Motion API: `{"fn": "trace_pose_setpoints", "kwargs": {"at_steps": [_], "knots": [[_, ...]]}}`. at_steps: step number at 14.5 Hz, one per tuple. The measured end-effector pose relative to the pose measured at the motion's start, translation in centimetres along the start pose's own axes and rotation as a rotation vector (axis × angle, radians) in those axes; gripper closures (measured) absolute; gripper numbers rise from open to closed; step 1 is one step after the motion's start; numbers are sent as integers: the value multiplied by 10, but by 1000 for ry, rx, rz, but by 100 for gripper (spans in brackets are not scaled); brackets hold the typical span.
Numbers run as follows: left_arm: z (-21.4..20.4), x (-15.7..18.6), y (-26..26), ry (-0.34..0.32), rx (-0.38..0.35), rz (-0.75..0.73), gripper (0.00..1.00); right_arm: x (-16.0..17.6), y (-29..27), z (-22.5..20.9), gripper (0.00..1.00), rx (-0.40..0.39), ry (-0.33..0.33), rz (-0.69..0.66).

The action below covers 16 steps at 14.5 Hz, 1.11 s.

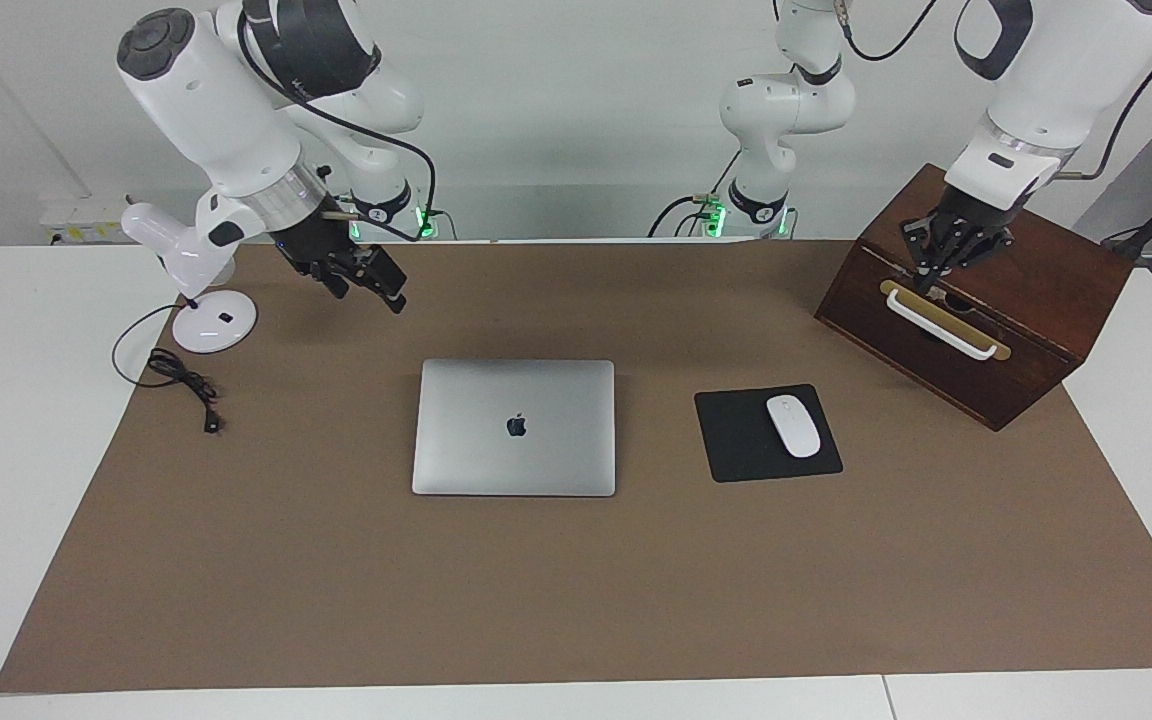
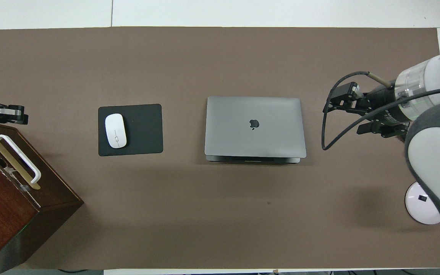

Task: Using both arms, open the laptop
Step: 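Move the right gripper to the laptop front edge while the left gripper approaches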

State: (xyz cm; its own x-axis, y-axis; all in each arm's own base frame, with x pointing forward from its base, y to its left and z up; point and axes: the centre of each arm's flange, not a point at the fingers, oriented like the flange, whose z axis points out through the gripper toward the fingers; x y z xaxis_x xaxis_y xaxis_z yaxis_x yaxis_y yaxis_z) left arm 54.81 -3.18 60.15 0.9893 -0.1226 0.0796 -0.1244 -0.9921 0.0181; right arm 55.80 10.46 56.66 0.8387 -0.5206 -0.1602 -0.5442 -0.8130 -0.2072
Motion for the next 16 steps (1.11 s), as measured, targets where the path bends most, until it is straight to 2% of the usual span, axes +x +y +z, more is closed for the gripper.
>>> {"fn": "trace_pose_setpoints", "kwargs": {"at_steps": [3,8,12,16], "knots": [[43,-10,5,96,9,8,99,-10,-12,25,0,32,-30,197],[97,-49,49,220,11,88,99,-19,-18,67,0,106,-46,486],[147,-78,90,305,-4,168,99,-44,-28,103,0,166,-41,609],[193,-110,128,384,-34,222,99,-74,-37,150,0,211,9,630]]}}
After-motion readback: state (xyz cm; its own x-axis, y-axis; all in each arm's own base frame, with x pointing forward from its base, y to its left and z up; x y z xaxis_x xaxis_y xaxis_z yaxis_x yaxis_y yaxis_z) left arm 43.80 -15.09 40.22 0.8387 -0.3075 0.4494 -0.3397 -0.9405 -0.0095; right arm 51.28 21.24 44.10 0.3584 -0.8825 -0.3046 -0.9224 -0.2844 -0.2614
